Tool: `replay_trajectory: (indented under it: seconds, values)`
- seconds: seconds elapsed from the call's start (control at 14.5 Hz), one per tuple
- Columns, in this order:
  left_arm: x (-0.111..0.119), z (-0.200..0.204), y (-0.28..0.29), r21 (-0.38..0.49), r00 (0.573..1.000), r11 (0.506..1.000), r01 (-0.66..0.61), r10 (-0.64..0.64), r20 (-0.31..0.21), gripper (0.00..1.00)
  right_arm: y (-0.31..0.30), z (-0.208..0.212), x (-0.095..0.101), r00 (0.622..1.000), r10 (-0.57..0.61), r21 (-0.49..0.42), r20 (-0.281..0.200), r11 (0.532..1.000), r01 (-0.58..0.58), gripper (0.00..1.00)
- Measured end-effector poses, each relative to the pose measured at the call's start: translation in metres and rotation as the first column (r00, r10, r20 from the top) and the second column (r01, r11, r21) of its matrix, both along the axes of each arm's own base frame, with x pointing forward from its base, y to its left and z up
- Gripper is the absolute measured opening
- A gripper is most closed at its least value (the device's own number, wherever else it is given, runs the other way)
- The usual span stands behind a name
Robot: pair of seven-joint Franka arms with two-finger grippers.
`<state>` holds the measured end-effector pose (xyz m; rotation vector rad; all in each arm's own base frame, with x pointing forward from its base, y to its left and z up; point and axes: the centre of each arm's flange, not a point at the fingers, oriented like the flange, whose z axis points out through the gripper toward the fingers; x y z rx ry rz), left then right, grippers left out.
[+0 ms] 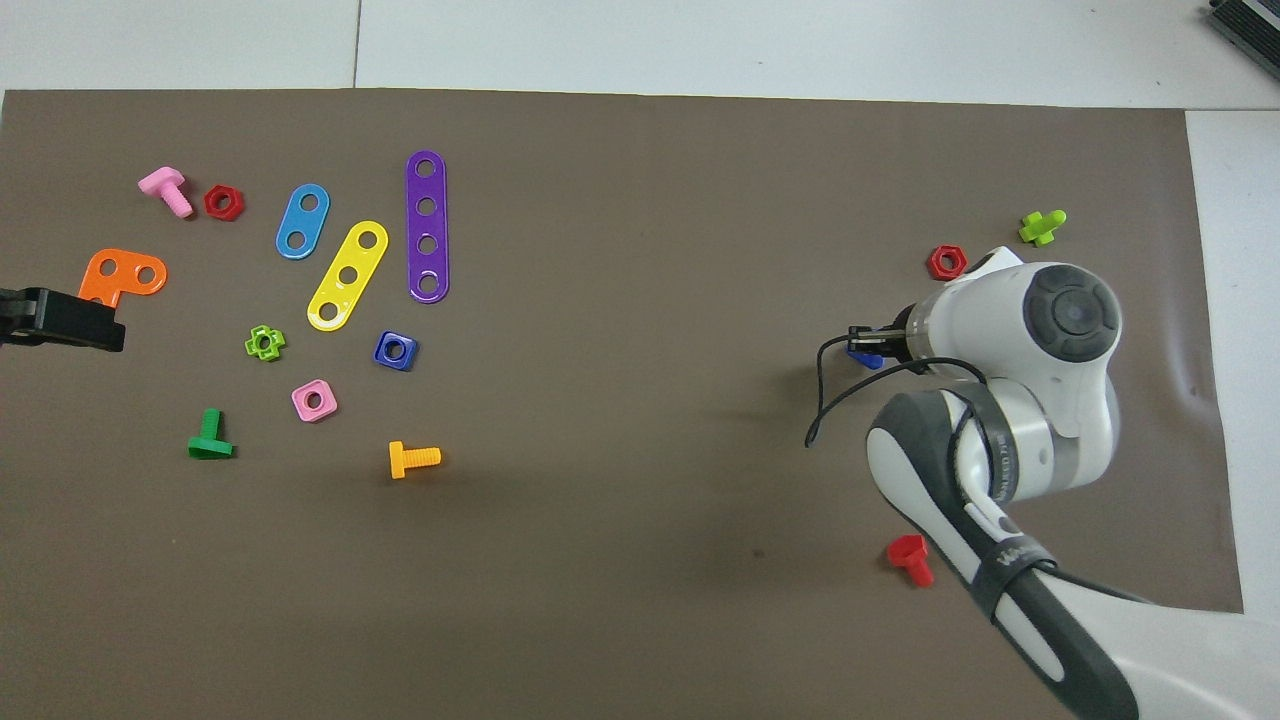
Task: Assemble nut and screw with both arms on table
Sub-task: 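Carry the blue screw toward the table centre and set it down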
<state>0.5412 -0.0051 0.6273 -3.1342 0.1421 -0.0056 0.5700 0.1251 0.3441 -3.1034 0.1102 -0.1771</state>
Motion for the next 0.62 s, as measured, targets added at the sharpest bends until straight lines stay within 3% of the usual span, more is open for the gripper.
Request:
replay_trajectory:
  seconds: [0.62]
  values:
    - [0.0, 0.0, 0.0, 0.0, 1.0, 1.0, 0.0, 0.0, 0.0, 1.0, 0.18, 0.03, -0.046, 0.986, -0.161, 0.098, 0.031, 0.983, 0.158, 0.19]
